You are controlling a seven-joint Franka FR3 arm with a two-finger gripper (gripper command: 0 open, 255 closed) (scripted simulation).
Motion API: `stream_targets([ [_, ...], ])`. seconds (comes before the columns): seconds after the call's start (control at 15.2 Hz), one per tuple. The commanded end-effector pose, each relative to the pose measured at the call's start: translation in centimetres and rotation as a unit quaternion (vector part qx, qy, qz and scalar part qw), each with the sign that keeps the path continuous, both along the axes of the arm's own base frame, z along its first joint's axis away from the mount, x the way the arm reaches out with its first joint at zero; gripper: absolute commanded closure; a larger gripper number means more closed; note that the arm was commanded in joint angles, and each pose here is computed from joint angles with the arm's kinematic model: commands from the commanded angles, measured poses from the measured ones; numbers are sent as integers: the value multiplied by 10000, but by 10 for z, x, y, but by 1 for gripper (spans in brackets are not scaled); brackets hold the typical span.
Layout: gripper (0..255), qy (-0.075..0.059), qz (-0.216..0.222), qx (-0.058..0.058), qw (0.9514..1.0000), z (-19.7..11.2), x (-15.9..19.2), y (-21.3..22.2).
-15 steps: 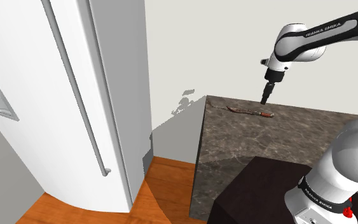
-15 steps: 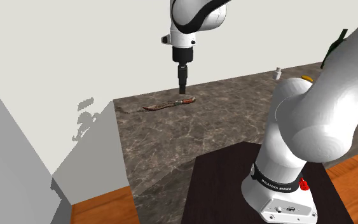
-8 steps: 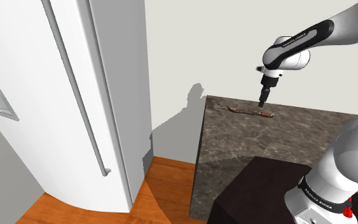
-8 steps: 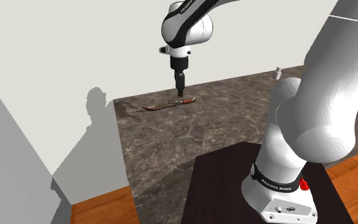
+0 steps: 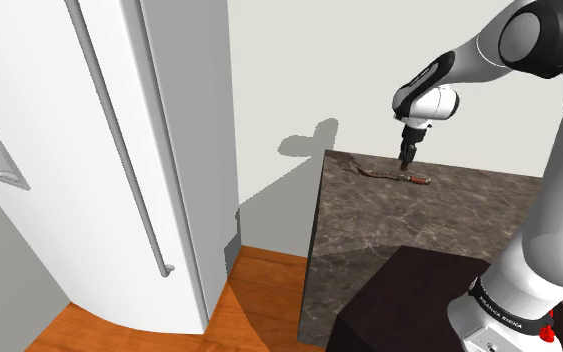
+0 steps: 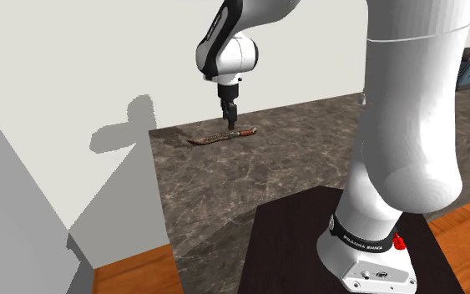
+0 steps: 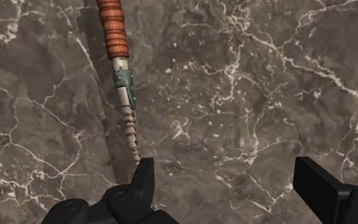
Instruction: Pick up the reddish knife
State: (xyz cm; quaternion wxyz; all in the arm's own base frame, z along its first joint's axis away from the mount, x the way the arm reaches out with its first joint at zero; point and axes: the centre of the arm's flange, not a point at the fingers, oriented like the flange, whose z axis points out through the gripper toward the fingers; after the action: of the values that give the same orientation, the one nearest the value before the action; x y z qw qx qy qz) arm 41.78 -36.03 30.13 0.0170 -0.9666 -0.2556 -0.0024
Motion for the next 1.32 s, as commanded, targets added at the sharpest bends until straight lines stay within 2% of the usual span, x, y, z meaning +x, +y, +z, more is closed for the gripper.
stream_targets([
  [0.0, 0, -26, 197, -18, 9998, -17, 11, -19],
  [0.33, 0, -69, 638, -74, 9979, -51, 44, -59],
  [0.92, 0, -69, 638, -74, 9979, -91, 44, -59],
  [0.99, 255, -69, 638, -74, 9979, -92, 43, -59],
  [1.25, 255, -69, 638, -74, 9979, -92, 42, -59],
])
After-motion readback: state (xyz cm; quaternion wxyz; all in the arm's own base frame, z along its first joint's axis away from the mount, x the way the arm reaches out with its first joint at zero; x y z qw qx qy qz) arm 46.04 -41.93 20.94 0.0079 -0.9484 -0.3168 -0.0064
